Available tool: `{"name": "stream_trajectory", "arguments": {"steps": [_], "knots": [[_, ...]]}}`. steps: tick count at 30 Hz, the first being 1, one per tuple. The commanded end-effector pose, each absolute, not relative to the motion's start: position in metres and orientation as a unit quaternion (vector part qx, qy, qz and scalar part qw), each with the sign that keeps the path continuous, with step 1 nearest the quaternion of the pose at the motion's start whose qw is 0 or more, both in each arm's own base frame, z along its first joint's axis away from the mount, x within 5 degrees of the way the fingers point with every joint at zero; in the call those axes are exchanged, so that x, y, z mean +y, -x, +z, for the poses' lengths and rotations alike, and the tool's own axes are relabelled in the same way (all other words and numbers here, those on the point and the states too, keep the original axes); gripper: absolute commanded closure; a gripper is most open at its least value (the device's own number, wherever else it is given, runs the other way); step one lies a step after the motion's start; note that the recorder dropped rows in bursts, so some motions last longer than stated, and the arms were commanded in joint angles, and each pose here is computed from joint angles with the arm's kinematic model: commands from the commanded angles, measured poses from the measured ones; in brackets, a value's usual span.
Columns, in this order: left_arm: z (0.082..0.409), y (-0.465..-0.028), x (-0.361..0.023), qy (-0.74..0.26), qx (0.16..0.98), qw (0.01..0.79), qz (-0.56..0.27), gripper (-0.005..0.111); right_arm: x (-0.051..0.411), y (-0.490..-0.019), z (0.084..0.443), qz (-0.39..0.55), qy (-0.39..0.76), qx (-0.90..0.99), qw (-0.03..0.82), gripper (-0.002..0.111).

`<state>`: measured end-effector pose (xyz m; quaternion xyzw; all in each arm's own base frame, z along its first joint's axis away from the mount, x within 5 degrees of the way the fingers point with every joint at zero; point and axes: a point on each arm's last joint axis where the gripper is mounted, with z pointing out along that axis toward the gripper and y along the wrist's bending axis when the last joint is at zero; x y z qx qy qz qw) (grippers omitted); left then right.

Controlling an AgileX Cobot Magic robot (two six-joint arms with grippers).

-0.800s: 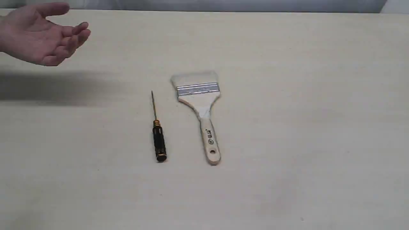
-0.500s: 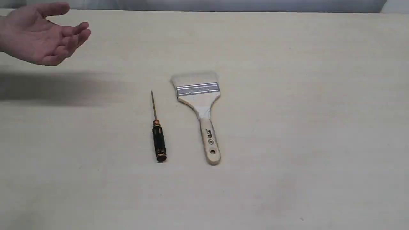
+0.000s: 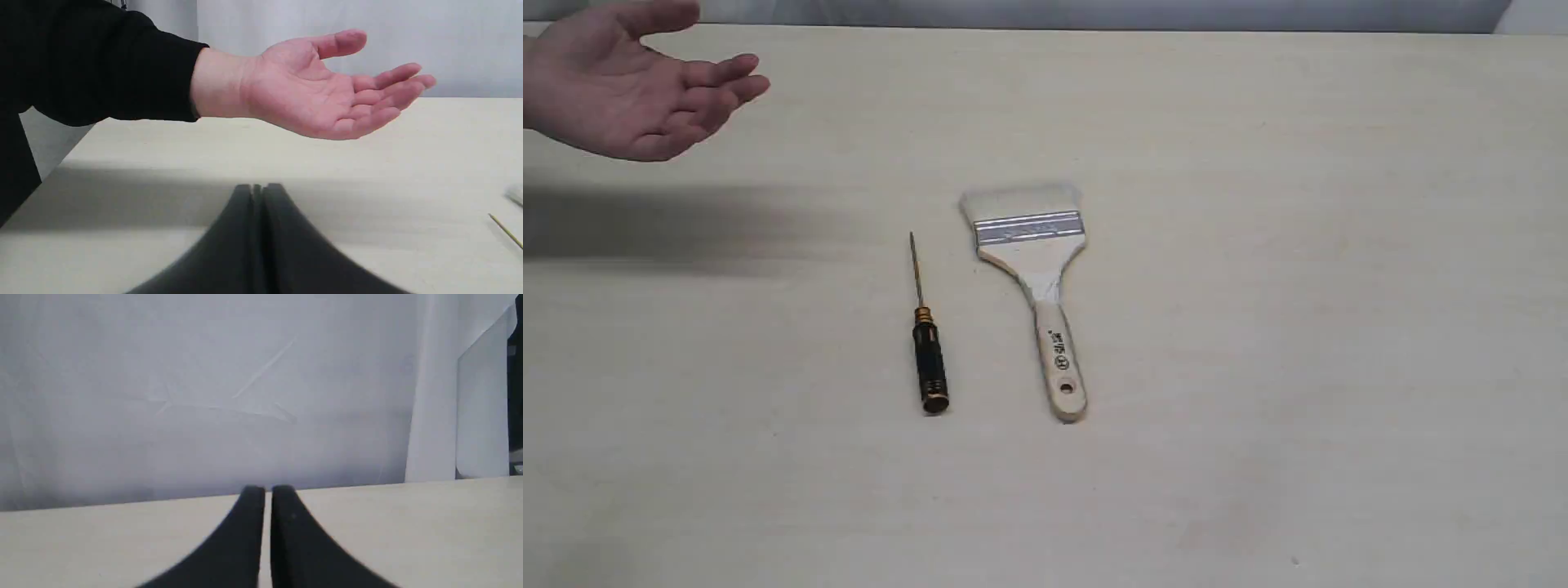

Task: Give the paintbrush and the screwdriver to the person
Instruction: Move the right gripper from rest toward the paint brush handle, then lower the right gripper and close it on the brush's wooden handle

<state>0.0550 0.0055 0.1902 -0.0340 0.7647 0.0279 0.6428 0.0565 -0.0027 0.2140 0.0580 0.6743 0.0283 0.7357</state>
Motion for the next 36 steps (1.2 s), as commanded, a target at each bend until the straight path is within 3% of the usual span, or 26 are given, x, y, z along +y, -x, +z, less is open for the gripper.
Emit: {"name": "stream_trajectory", "arguments": {"steps": [1, 9, 14, 19, 21, 28, 36], "knots": [[0.191, -0.055, 0.005, 0.033, 0.761, 0.647, 0.024, 0.107, -0.004, -0.055, 0.219, 0.052, -0.082, 0.645, 0.758, 0.104], [0.191, -0.055, 0.005, 0.033, 0.761, 0.647, 0.024, 0.107, -0.002, -0.055, 0.222, 0.126, -0.13, 0.644, 0.743, 0.104], [0.191, -0.055, 0.005, 0.033, 0.761, 0.647, 0.024, 0.107, 0.006, -0.049, 0.262, 0.195, -0.072, 0.614, 0.761, 0.099], [0.191, -0.055, 0.005, 0.033, 0.76, 0.648, 0.024, 0.107, 0.028, -0.072, 0.297, 0.243, 0.034, 0.654, 0.716, 0.062], [0.191, -0.055, 0.005, 0.033, 0.761, 0.647, 0.024, 0.107, 0.046, -0.089, 0.307, 0.244, 0.092, 0.676, 0.689, 0.054], [0.191, -0.055, 0.005, 0.033, 0.761, 0.647, 0.024, 0.107, 0.151, -0.17, 0.326, 0.223, 0.27, 0.781, 0.517, 0.054], [0.191, -0.055, 0.005, 0.033, 0.761, 0.647, 0.024, 0.107, 0.23, -0.263, 0.289, 0.102, 0.303, 0.907, 0.273, 0.054]]}}
